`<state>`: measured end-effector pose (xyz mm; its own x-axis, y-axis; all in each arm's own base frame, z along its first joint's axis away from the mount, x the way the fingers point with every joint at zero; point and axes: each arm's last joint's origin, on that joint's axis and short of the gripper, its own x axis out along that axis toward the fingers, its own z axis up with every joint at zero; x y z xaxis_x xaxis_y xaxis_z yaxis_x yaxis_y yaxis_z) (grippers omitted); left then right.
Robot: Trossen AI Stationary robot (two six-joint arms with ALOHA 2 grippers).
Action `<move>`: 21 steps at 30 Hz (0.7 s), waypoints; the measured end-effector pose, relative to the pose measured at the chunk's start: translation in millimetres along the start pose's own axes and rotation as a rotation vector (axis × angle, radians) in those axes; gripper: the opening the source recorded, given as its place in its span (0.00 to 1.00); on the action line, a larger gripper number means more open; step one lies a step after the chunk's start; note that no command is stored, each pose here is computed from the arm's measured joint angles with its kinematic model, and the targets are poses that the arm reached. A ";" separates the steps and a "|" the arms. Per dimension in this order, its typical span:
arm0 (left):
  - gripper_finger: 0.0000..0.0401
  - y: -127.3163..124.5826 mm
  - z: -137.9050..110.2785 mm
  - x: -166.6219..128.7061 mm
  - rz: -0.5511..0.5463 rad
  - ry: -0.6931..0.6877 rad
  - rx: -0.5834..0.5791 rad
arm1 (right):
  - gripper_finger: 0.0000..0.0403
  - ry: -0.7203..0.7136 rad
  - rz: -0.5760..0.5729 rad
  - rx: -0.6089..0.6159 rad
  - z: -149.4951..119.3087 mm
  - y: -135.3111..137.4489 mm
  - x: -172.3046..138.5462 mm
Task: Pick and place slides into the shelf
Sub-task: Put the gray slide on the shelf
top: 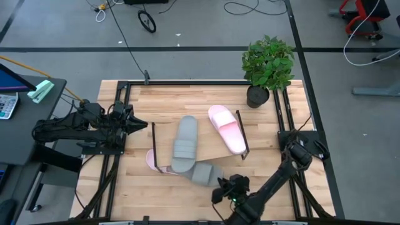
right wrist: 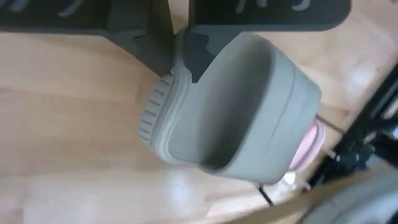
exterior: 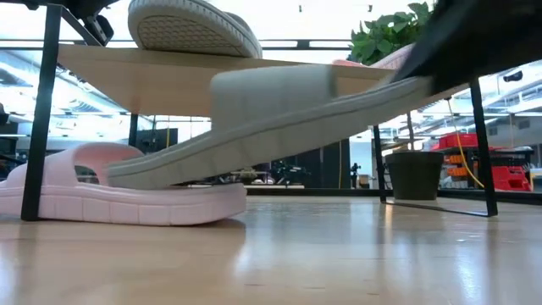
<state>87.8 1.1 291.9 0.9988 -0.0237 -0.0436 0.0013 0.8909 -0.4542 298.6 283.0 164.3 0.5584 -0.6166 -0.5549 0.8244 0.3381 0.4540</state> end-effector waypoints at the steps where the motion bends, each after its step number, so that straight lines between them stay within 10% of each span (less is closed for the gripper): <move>1: 0.10 0.0 0.0 0.1 0.000 0.000 0.000 | 0.06 0.015 0.004 -0.003 -0.5 -1.2 -5.7; 12: 0.09 0.0 0.1 0.0 0.000 -0.001 0.000 | 0.05 0.123 0.162 0.005 38.9 -9.5 -88.9; 21: 0.11 -0.1 0.2 0.0 0.000 -0.002 0.000 | 0.05 -0.024 0.526 0.209 133.9 7.3 -150.7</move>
<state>87.8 1.1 292.1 0.9989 -0.0231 -0.0419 0.0015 0.8909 -0.4541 208.1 283.3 344.6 0.8847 -0.4205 -0.2014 0.3984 0.4574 0.7950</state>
